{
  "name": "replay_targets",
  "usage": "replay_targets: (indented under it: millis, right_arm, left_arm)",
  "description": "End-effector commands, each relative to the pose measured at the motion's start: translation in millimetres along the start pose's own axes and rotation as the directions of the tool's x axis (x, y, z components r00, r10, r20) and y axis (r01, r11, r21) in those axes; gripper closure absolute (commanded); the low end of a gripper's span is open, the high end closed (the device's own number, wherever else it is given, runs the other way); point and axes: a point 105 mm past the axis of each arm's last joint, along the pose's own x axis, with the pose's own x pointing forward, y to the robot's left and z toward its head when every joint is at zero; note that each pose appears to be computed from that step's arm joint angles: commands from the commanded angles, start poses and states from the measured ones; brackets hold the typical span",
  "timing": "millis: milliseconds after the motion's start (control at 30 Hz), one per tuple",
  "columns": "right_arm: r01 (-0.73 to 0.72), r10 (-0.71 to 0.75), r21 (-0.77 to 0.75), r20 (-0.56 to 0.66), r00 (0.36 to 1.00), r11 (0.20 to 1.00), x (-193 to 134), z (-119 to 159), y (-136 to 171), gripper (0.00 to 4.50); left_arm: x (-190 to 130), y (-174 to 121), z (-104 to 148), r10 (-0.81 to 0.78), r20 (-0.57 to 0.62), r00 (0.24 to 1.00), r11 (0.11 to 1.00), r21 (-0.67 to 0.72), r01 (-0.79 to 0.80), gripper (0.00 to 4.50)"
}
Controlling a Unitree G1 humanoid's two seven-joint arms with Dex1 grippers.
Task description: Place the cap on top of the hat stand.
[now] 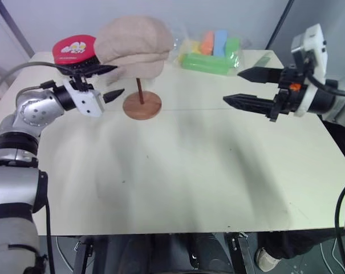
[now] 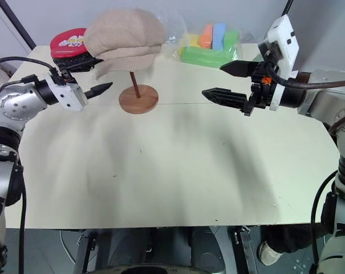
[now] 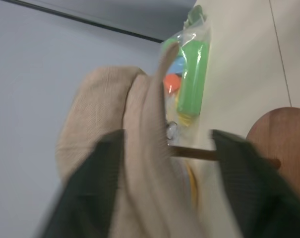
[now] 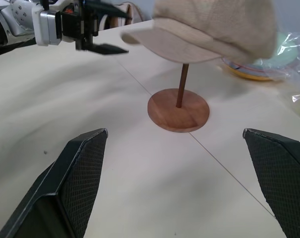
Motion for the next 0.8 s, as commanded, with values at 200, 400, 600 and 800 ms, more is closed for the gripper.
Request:
replay_targets:
  millis: [200, 400, 600, 800]
  right_arm:
    - [0.027, -0.025, -0.045, 0.038, 0.999, 0.999, -5, 8, -3, 0.00]
    - [0.038, -0.037, -0.034, 0.022, 0.999, 0.999, -7, -2, -18, 0.00]
    - [0.013, -0.013, -0.024, 0.004, 1.000, 1.000, -14, -6, -34, 0.00]
    - [-0.009, 0.008, 0.027, 0.040, 0.999, 1.000, -15, 6, -50, 0.00]
  left_arm:
    - [-22, 20, 3, 0.063, -0.002, 0.998, 0.997, 0.049, -0.063, 0.05]
    - [-58, 14, 5, 0.037, -0.142, 0.989, 0.985, -0.159, -0.059, 0.05]
    - [-109, 28, 21, 0.001, -0.330, 0.944, 0.554, -0.786, -0.276, 0.05]
    - [-163, 77, 29, 0.037, -0.355, 0.934, 0.273, -0.896, -0.351, 0.05]
